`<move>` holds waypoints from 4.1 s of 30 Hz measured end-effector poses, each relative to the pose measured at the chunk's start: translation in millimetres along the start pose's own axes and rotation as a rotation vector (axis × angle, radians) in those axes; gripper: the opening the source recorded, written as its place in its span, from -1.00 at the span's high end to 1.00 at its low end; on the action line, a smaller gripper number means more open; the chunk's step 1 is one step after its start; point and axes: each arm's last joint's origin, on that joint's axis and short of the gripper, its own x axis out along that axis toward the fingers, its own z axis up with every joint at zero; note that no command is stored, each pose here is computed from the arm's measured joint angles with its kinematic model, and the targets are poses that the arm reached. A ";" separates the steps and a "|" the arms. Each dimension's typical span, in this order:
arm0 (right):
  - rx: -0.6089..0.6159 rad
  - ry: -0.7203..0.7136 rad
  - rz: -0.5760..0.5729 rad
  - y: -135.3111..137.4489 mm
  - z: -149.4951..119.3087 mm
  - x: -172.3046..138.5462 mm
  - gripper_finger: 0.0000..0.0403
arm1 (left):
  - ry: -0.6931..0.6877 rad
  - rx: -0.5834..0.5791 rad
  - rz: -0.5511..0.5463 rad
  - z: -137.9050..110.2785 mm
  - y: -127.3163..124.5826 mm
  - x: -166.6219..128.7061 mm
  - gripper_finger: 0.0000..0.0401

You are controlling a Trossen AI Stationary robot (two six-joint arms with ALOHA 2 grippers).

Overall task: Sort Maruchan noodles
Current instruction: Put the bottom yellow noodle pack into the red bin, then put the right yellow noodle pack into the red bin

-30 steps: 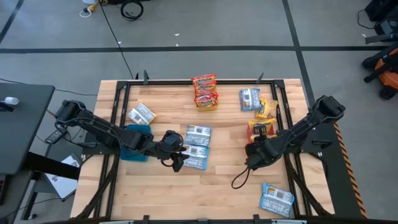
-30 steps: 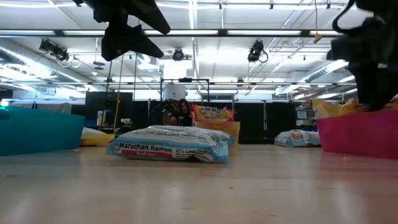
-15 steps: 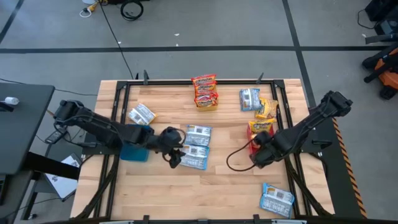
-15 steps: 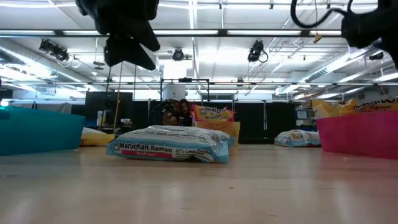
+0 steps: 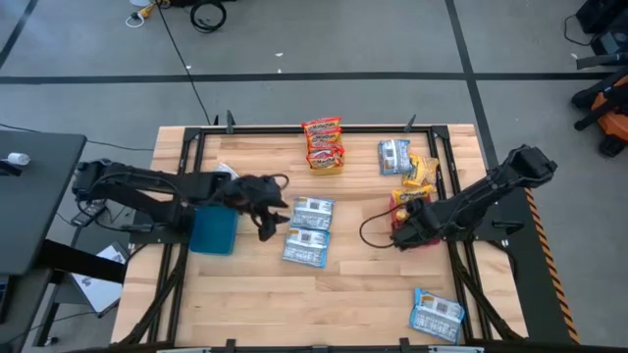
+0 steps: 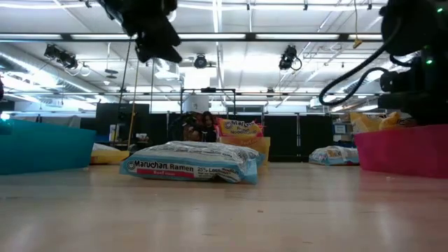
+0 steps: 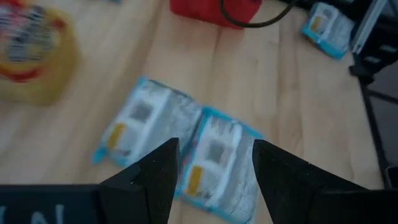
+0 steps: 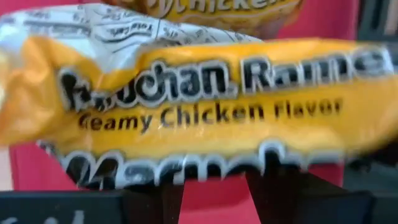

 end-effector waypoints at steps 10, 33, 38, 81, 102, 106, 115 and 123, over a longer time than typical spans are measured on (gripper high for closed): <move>-0.143 0.192 -0.017 7.2 26.3 -65.5 0.18 | -0.110 0.050 0.014 4.0 19.1 -66.1 -0.04; -0.540 0.143 -0.139 -3.1 234.2 -35.3 0.19 | -0.203 -0.011 -0.047 3.1 24.7 -101.6 -0.04; -0.509 0.268 -0.129 2.6 258.9 7.1 0.19 | -0.254 -0.018 -0.037 6.9 24.7 -104.2 -0.04; 0.191 -0.191 0.551 -68.2 155.0 -133.8 0.99 | -0.475 0.011 -0.008 22.9 6.1 -107.5 -0.04; 0.211 0.008 0.506 -43.0 22.4 -115.8 0.98 | -0.662 -0.099 -0.090 44.6 -36.0 -60.0 -0.04; 0.204 -0.032 0.484 -41.2 7.7 -111.8 0.98 | -0.669 -0.126 -0.093 43.0 -41.1 -60.9 -0.04; 0.110 -0.148 0.237 -42.9 3.1 -99.4 0.97 | -0.670 -0.126 -0.098 41.4 -45.1 -62.6 -0.04; 0.140 -0.128 0.261 -32.9 0.0 -97.2 0.96 | -0.666 -0.122 -0.108 41.3 -45.3 -62.5 -0.04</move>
